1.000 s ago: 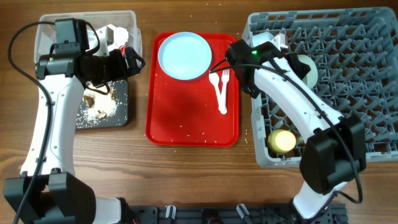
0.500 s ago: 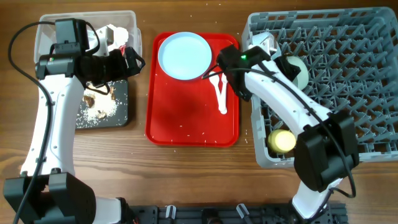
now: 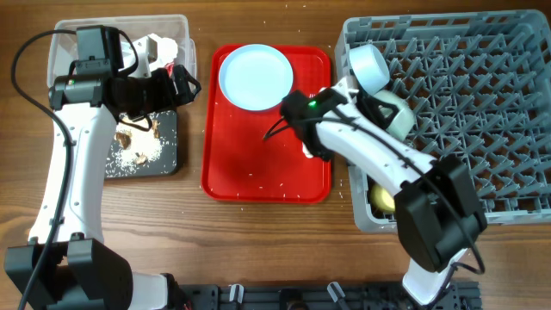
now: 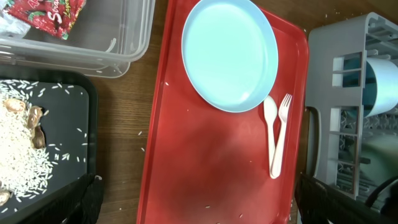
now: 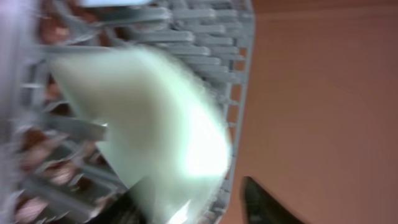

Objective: Sort waste into correct bins and load items into the dishwasher rack

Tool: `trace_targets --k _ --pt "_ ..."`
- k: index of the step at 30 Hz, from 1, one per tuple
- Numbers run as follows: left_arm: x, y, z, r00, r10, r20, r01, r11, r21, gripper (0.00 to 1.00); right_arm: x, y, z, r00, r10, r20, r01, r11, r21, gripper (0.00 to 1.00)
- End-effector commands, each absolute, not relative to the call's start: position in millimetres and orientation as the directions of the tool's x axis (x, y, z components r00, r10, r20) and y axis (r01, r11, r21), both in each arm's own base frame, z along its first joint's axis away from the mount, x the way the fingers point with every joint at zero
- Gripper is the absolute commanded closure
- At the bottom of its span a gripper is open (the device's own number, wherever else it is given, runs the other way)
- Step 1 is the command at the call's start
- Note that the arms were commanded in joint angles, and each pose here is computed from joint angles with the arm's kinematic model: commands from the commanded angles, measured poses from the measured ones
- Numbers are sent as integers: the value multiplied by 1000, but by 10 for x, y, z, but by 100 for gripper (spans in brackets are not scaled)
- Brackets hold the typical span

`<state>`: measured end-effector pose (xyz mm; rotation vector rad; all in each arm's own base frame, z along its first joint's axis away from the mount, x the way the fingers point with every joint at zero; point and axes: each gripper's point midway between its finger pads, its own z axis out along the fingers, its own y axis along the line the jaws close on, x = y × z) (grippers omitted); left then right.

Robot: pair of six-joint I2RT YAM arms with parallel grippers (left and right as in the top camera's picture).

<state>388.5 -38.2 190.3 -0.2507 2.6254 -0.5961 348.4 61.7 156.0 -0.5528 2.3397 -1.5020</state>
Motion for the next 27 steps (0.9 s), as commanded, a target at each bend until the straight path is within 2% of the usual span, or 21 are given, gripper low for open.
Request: trace_targets --k 1,4,6,8,10,12,15,17,19,21,23,25,27 --pt "3896 -373 1959 -883 -265 -388 -71 891 -447 0 3433 750 1400 -886 -462 -41 -196 451 -871 38" --pt "3896 -373 1959 -883 -265 -388 -71 891 -448 0 3506 914 1454 -883 -465 -67 -221 537 -814 34" --pt "3896 -373 1959 -883 -265 -388 -71 891 -447 0 3599 1055 1581 -875 -471 -110 -226 600 -767 26" --pt "3896 -373 1959 -883 -265 -388 -71 891 -448 0 3710 1217 1737 -862 -481 -162 -246 676 -695 17" --pt "3896 -373 1959 -883 -265 -388 -71 891 -448 0 3813 1367 1860 -845 -493 -209 -280 740 -612 0" --pt "3896 -373 1959 -883 -265 -388 -71 891 -448 0 3912 1541 1907 -826 -498 -264 -320 800 -508 0" --pt "3896 -373 1959 -883 -265 -388 -71 891 -448 0 4066 2026 1843 -800 -450 -397 -393 893 -221 0" --pt "3896 -373 1959 -883 -265 -388 -71 891 -448 0 4115 2408 1863 -781 -406 -474 -466 885 10 0" --pt "3896 -373 1959 -883 -265 -388 -71 891 -448 0 4099 2766 1994 -767 -355 -534 -533 816 224 0" --pt "3896 -373 1959 -883 -265 -388 -71 891 -447 0 4156 2907 2088 -744 -329 -581 -561 780 278 0" --pt "3896 -373 1959 -883 -265 -388 -71 891 -448 0 4314 2921 2125 -735 -266 -623 -524 807 274 1" --pt "3896 -373 1959 -883 -265 -388 -71 891 -448 0 4494 2801 2055 -778 -104 -620 -354 887 296 7" --pt "3896 -373 1959 -883 -265 -388 -71 891 -448 0 4599 2646 1919 -794 33 -606 -192 934 303 30"
